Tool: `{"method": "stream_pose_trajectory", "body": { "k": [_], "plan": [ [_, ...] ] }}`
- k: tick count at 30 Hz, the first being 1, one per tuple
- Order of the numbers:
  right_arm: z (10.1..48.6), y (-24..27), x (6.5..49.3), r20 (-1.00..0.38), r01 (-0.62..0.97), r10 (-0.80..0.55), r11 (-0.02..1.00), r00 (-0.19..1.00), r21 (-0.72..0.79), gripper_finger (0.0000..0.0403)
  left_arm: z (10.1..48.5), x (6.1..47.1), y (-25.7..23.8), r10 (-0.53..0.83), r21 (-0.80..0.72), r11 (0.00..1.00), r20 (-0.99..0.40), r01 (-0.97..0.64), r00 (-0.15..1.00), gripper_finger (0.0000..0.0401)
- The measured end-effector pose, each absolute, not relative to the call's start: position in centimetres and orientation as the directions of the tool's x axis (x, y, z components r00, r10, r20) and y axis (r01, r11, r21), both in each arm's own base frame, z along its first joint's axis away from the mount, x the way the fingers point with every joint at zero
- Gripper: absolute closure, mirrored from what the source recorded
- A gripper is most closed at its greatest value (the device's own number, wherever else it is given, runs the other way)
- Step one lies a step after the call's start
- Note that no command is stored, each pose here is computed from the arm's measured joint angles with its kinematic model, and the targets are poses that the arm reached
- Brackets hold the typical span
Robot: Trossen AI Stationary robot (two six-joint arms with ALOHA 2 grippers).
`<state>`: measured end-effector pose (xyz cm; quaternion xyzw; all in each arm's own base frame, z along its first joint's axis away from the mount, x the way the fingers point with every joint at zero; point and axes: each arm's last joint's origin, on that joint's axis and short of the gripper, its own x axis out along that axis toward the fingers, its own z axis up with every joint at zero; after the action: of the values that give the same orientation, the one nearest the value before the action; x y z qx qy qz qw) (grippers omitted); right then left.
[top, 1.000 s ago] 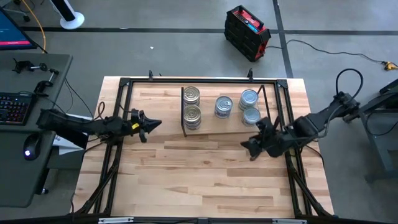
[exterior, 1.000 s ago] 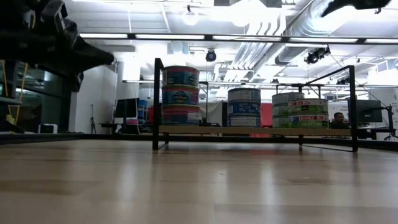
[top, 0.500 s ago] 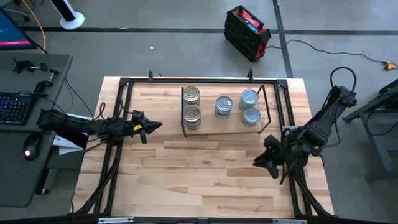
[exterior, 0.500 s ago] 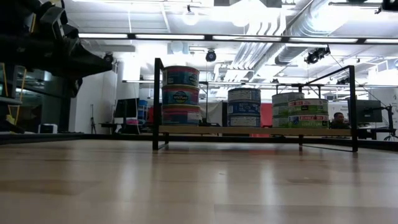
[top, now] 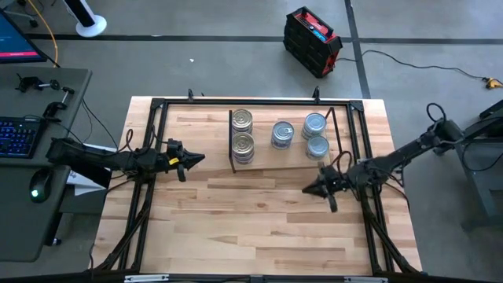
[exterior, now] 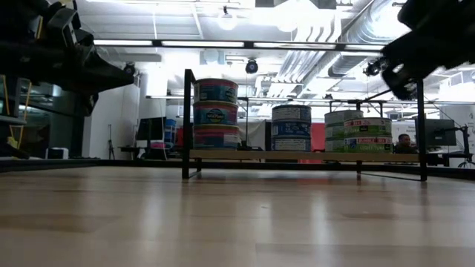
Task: Stack canned seafood by type on shelf
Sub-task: Return to Home Position
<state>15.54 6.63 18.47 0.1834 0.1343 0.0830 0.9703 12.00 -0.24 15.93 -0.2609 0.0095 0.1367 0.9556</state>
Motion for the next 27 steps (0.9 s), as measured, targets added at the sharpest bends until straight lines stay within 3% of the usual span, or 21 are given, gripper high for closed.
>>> {"method": "stream_pose_trajectory", "body": {
  "k": [5, 13, 20, 27],
  "plan": [
    [18.0, 3.7, 16.4, -0.275, -0.036, 0.098, 0.974, 0.956, 0.222, 0.0402, 15.9, 12.0, -0.2, 0.256, -0.495, 0.827, -0.09, -0.266, 0.962, 0.04],
    [18.6, 1.4, 16.9, -0.204, -0.206, 0.259, 0.946, 0.944, 0.249, 0.0403, 15.9, 12.0, -0.2, 0.256, -0.494, 0.828, -0.09, -0.266, 0.963, 0.04],
    [18.6, 0.7, 17.0, -0.21, -0.139, 0.153, 0.987, 0.966, 0.08, 0.0403, 15.9, 12.0, -0.2, 0.256, -0.494, 0.828, -0.09, -0.266, 0.962, 0.04],
    [19.0, 0.7, 17.7, -0.124, -0.212, 0.231, 0.966, 0.965, 0.15, 0.0403, 15.9, 12.0, -0.2, 0.256, -0.494, 0.827, -0.09, -0.266, 0.962, 0.04]
  ]
}}
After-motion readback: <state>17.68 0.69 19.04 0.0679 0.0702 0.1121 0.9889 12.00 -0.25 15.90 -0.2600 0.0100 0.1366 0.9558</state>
